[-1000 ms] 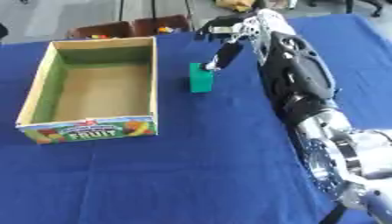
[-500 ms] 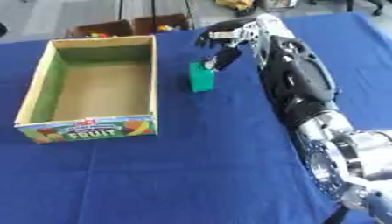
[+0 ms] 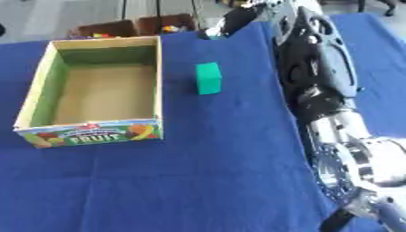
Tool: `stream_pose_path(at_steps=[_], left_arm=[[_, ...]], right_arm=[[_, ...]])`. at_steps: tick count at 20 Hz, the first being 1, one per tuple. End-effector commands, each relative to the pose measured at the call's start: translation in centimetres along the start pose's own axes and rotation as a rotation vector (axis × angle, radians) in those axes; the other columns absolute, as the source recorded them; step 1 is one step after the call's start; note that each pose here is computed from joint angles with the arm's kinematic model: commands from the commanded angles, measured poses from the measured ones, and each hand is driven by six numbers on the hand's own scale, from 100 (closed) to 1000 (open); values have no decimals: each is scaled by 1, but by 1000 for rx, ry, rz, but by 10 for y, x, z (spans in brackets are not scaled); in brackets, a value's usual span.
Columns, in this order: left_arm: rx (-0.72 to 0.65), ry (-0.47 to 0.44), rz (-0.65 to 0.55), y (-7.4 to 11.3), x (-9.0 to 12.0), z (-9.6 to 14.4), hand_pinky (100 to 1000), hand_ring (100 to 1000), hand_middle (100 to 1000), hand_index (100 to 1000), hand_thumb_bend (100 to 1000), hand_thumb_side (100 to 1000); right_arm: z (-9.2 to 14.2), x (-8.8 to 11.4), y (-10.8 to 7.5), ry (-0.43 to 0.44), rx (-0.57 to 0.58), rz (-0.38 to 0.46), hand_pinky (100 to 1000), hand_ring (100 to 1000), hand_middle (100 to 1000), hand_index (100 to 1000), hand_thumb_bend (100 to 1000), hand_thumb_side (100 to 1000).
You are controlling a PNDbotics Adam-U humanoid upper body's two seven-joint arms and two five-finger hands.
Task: Pick up objects on the table and place them in the box.
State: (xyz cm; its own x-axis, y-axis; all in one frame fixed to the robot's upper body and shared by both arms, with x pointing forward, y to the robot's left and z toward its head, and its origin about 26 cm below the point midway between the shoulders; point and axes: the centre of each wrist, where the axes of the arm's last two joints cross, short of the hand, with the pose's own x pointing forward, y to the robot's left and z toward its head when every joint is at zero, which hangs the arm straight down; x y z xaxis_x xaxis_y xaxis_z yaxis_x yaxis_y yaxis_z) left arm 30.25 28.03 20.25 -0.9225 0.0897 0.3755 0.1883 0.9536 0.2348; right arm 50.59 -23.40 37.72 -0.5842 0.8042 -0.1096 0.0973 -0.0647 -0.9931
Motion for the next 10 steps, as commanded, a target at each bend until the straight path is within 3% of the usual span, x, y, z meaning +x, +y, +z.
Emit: stream_pose_path(at_steps=[1,3,4,6,10], left_arm=[[-17,-19,-15,2,5,-5,725,740,985,969,100,1000],[-18,-18,-16,3,5,-6,726,740,986,969,100,1000],[-19,-18,-16,3,6,-6,726,741,986,969,100,1000],[-20,-18,-18,3,6,-6,725,741,986,969,100,1000],[-21,-18,-19,3,6,-6,726,742,986,969,100,1000]], right_arm=[[6,-2,-19,-240,292,247,710,849,870,988,504,540],[3,-6,-8,-246,338,232,712,851,875,996,549,529],[2,-8,-2,-247,366,226,717,860,894,1000,633,515],[1,-12,10,-246,428,220,723,868,909,1000,693,518],[-1,-15,21,-245,489,221,727,870,913,1000,694,497]])
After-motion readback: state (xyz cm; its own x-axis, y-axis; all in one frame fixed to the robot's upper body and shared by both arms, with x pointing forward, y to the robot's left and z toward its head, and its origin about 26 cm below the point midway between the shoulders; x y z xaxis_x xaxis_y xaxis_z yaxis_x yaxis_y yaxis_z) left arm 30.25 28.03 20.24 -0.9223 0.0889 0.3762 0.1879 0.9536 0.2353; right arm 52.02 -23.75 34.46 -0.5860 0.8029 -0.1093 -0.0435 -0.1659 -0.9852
